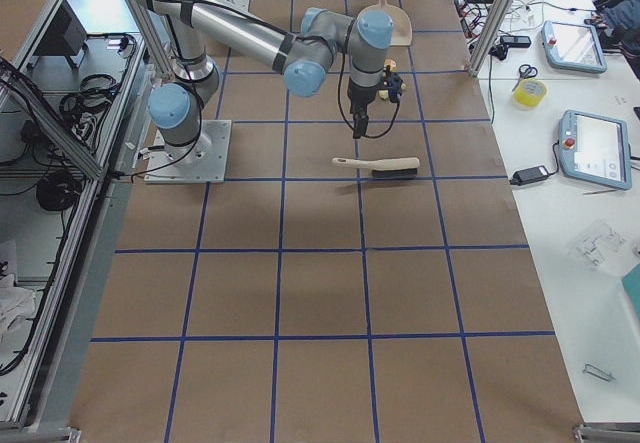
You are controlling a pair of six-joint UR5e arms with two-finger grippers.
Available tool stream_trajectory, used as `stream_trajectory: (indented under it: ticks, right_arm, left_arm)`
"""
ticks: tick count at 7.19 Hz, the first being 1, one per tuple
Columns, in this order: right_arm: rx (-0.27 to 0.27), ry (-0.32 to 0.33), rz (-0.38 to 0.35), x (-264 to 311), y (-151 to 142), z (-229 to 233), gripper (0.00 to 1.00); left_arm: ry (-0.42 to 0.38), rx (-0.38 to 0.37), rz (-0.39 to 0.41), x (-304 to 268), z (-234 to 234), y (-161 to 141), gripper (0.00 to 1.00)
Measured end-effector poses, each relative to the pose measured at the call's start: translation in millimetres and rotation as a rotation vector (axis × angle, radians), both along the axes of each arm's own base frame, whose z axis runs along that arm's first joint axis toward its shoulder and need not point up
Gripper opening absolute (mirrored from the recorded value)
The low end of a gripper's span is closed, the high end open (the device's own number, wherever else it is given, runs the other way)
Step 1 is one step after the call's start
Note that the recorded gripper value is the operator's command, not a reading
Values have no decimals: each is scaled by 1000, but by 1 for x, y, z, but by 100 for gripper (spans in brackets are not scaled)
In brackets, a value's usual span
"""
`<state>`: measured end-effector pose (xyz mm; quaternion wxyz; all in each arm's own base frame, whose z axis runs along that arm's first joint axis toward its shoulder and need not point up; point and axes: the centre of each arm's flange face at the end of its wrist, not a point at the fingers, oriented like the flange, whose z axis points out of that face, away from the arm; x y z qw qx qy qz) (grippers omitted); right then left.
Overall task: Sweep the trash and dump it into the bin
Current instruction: 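Close the right gripper on the white brush handle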
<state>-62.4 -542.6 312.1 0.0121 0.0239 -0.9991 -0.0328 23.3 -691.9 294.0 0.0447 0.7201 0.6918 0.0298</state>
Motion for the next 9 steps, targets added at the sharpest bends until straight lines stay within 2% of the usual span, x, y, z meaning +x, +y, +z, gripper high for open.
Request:
stream_trajectory:
  ticks: [1, 3, 6, 7, 8, 9]
  right_arm:
    - [16, 7, 14, -2, -1, -26, 96]
    - [45, 33, 50, -7, -2, -59, 96]
    - [87, 57, 53, -15, 0, -77, 83]
    - [102, 63, 42, -23, 4, -81, 77]
    - [110, 62, 26, -31, 8, -83, 76]
    - [112, 57, 13, -35, 9, -84, 73]
  left_arm:
    - [5, 19, -9, 3, -17, -10, 93]
    - [36, 38, 7, 2, -36, -17, 93]
    - [54, 68, 49, -6, -52, -12, 92]
    - [54, 77, 52, -9, -57, -10, 82]
    - [55, 82, 52, -12, -59, -9, 74]
    - [56, 85, 49, -14, -60, -8, 72]
